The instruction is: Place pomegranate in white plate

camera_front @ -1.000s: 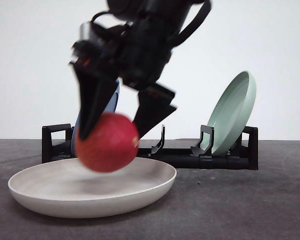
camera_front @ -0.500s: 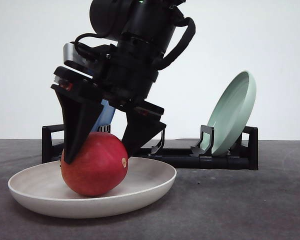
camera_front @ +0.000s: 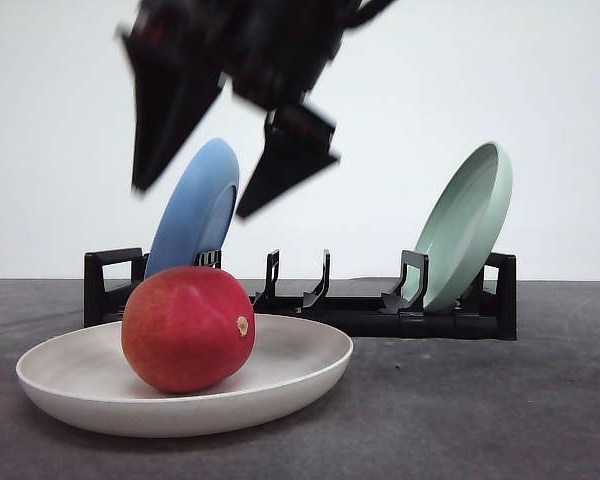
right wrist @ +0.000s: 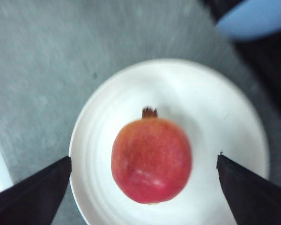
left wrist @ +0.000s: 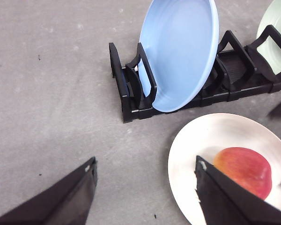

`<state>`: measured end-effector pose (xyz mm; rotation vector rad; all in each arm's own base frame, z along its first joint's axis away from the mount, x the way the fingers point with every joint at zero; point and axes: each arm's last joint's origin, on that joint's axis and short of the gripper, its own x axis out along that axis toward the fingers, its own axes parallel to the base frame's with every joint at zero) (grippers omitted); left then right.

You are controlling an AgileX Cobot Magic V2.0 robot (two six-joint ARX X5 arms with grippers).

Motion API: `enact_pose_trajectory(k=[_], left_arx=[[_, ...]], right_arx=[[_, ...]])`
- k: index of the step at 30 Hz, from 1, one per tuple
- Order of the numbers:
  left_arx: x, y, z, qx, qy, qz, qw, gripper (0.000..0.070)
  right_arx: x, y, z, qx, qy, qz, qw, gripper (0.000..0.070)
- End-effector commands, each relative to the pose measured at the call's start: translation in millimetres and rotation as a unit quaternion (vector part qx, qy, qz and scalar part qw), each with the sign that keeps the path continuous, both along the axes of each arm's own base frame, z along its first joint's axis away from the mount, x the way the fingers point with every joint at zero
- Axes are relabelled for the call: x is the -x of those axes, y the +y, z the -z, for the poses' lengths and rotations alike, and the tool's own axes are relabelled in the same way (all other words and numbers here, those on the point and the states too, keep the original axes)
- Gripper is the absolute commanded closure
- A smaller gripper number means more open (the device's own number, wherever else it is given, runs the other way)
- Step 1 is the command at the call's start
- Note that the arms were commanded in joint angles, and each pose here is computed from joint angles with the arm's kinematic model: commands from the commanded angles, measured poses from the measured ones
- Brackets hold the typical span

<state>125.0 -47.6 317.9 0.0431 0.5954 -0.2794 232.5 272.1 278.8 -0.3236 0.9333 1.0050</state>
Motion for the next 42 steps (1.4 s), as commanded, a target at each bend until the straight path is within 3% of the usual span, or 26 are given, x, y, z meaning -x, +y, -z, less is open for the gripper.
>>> enact_pose_trajectory(k=[1, 10, 19, 29, 33, 34, 35, 36, 37, 39, 42], left_arx=[[-0.8, -0.5, -5.8, 0.006, -0.01, -0.001, 1.0, 0.0305], [-0.8, -0.5, -5.8, 0.007, -0.01, -0.002, 1.0, 0.0305], [-0.8, -0.5, -5.8, 0.018, -0.006, -0.009, 1.0, 0.0305], [-0.6, -0.5, -5.6, 0.018, -0.005, -0.01, 1.0, 0.0305], [-0.6, -0.5, -5.6, 0.018, -0.005, -0.009, 1.0, 0.0306], [-0.5, -0.4, -5.6, 0.018, -0.005, -0.009, 1.0, 0.0321], [-0.4, -0.4, -5.7, 0.018, -0.005, -0.009, 1.0, 0.0358], [-0.3, -0.5, -5.7, 0.019, -0.005, -0.007, 1.0, 0.0537], [-0.4, -0.6, -5.8, 0.019, -0.005, -0.006, 1.0, 0.0644], [-0.7, -0.8, -6.1, 0.021, -0.007, -0.005, 1.0, 0.0691], [0.1, -0.5, -5.9, 0.02, -0.005, -0.005, 1.0, 0.07]], right_arx=[[-1.6, -6.4, -4.5, -0.002, -0.017, -0.005, 1.0, 0.0071], [1.6, -85.7, -25.3, -0.056, -0.074, 0.079, 0.993, 0.0072], [29.6, -158.8, -16.5, -0.09, -0.1, 0.179, 0.975, 0.0073], [60.6, -202.7, 18.9, -0.128, -0.091, 0.287, 0.945, 0.0086], [62.2, -204.5, 24.6, -0.124, -0.088, 0.295, 0.943, 0.0089], [62.2, -204.5, 24.5, -0.125, -0.088, 0.295, 0.943, 0.014], [62.1, -204.5, 24.4, -0.125, -0.089, 0.296, 0.943, 0.0251], [62.0, -204.6, 24.4, -0.124, -0.09, 0.296, 0.943, 0.0516], [61.9, -204.6, 24.3, -0.123, -0.092, 0.295, 0.943, 0.0662], [61.3, -204.8, 23.7, -0.122, -0.099, 0.297, 0.942, 0.067], [61.0, -204.9, 23.4, -0.122, -0.102, 0.299, 0.941, 0.0668]])
